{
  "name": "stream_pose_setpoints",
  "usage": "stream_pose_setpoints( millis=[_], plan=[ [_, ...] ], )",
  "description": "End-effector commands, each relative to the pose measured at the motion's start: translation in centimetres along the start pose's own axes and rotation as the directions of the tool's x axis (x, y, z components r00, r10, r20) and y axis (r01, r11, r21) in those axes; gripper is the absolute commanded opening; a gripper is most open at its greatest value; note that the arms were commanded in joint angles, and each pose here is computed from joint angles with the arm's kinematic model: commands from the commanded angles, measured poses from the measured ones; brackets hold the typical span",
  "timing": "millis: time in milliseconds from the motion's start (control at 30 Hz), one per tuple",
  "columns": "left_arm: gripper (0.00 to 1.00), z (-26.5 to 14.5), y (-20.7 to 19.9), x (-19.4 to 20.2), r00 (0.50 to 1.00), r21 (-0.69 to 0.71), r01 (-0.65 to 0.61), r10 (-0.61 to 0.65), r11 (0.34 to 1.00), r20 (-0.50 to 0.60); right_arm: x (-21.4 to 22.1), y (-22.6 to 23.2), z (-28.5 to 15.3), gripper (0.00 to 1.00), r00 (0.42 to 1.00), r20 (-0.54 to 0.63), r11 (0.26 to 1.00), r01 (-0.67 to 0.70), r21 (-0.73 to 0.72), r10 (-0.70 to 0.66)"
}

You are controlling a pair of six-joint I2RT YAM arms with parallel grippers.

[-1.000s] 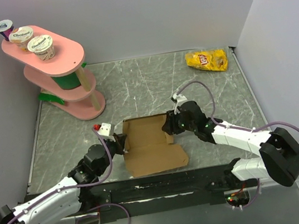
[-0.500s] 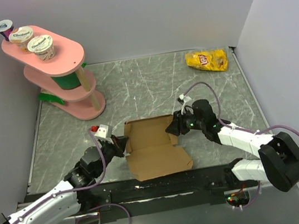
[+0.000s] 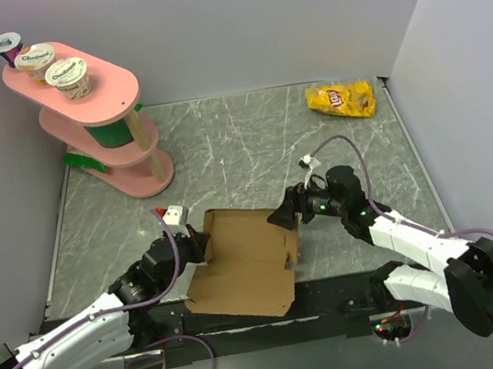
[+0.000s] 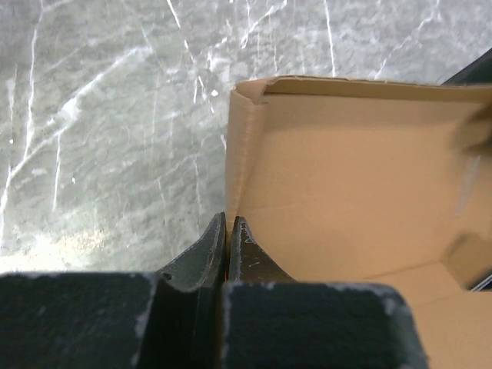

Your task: Fold the paper box

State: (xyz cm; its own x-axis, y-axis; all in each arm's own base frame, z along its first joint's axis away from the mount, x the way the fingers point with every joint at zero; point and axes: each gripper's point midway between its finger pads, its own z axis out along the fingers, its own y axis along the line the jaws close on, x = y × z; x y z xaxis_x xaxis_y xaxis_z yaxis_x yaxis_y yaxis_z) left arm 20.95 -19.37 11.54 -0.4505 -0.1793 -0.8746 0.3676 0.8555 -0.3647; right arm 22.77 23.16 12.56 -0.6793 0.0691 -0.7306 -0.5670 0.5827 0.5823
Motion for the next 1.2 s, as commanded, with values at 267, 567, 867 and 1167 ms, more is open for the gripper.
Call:
stream_pose_setpoints(
  millis=[267, 567, 867, 1167],
  plan=[
    [0.01, -0.2, -0.8, -1.2, 0.998, 0.015, 0.061, -0.061, 0.998, 0.031, -2.3, 1.0, -4.8, 0.96, 0.987, 0.159, 0.999, -0.032, -0.030, 0.037],
    [0.01, 0.0, 0.0, -0.1, 0.986, -0.007, 0.167, -0.167, 0.986, 0.015, -1.4, -2.3, -8.2, 0.82, 0.959, 0.246, 0.988, -0.153, 0.029, 0.141],
    [0.01, 0.1, -0.1, -0.1, 0.980, 0.015, 0.195, -0.195, 0.981, 0.021, 1.5, -0.7, -7.5, 0.65, 0.966, 0.179, 0.973, -0.156, -0.170, 0.186],
    [0.01, 0.2, -0.3, 0.4, 0.981, 0.028, 0.194, -0.194, 0.981, 0.005, 2.0, 1.0, -6.7, 0.65, 0.965, 0.140, 0.943, -0.175, -0.283, 0.222]
  ],
)
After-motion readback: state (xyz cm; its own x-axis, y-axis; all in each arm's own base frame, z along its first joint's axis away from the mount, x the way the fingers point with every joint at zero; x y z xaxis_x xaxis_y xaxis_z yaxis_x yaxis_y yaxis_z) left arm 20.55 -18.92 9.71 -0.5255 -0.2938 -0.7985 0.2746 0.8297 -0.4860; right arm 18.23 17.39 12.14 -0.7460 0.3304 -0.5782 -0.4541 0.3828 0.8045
